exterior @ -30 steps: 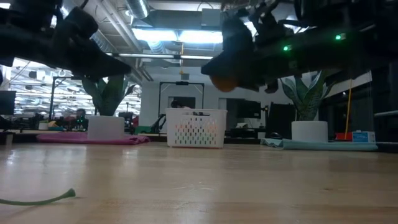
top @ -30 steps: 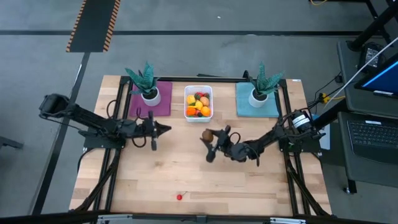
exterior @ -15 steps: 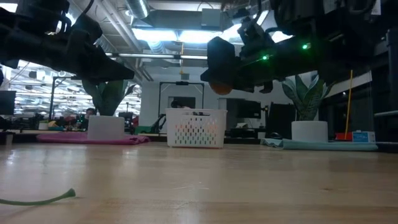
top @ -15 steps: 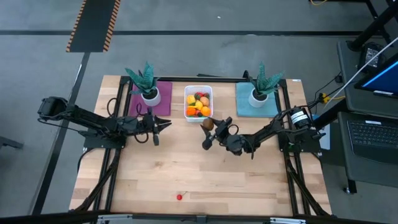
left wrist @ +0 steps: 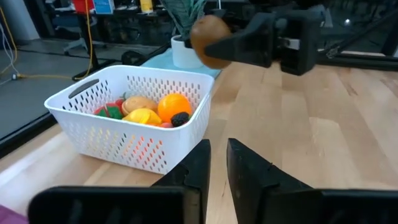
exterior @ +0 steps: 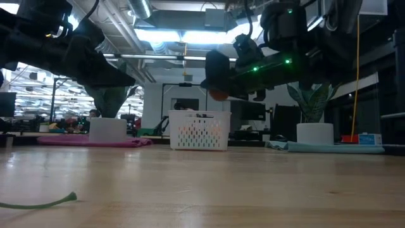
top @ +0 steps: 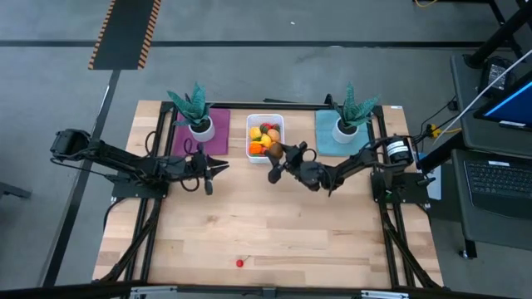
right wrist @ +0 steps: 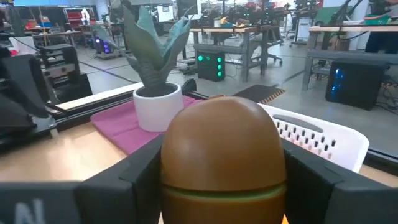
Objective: Pick and placing Produce into tupperware
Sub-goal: Put the brown kiwi into the white bin
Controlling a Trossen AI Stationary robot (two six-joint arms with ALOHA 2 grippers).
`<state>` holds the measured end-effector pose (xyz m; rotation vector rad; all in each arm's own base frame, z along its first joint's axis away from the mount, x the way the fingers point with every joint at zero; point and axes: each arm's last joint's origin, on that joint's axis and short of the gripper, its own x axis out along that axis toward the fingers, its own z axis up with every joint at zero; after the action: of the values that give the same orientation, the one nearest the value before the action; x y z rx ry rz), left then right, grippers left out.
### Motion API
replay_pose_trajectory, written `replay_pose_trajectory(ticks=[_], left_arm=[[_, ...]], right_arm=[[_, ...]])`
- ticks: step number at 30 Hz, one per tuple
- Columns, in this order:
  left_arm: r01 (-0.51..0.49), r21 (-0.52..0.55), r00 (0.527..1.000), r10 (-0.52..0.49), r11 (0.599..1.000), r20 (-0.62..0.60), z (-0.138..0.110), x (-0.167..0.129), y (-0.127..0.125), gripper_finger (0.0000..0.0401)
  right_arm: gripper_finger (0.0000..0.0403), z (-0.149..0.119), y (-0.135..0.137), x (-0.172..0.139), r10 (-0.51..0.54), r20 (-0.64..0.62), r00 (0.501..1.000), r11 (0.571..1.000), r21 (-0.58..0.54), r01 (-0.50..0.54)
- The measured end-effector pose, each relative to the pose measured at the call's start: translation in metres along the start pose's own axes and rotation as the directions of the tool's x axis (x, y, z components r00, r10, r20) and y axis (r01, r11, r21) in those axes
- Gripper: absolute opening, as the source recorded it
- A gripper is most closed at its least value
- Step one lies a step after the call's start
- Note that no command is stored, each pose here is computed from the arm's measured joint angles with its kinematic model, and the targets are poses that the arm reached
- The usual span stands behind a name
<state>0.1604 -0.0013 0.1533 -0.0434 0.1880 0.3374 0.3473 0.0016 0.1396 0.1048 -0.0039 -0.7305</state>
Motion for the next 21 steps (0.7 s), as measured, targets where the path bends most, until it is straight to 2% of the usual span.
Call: replay_pose_trajectory(ticks=[3,9,14,17,21], left_arm=[[0.000,-0.006,1.000,0.000,1.000,0.002,0.000,0.000,0.000,0.0038],[0.000,-0.007,1.000,0.000,1.000,0.002,0.000,0.000,0.000,0.0022],[0.001,-0.007,1.000,-0.001,1.000,0.002,0.000,0.000,0.000,0.0010],[0.000,-0.007,1.000,0.000,1.000,0.002,0.000,0.000,0.000,0.0004],[0.000,-0.006,1.000,0.000,1.000,0.001,0.000,0.000,0.000,0.0001]], right_arm=[[0.0241,0.002,-0.003,0.005,-0.001,0.002,1.000,1.000,0.002,0.001],[0.0241,0.014,0.000,0.025,0.065,-0.005,0.998,0.998,-0.020,-0.065],[0.0241,0.022,0.005,0.051,0.081,-0.132,0.988,0.995,-0.052,-0.089],[0.0241,0.029,0.008,0.065,0.094,-0.243,0.966,0.990,-0.080,-0.116],[0.0241,0.042,0.012,0.077,0.057,-0.353,0.934,0.983,-0.142,-0.114]])
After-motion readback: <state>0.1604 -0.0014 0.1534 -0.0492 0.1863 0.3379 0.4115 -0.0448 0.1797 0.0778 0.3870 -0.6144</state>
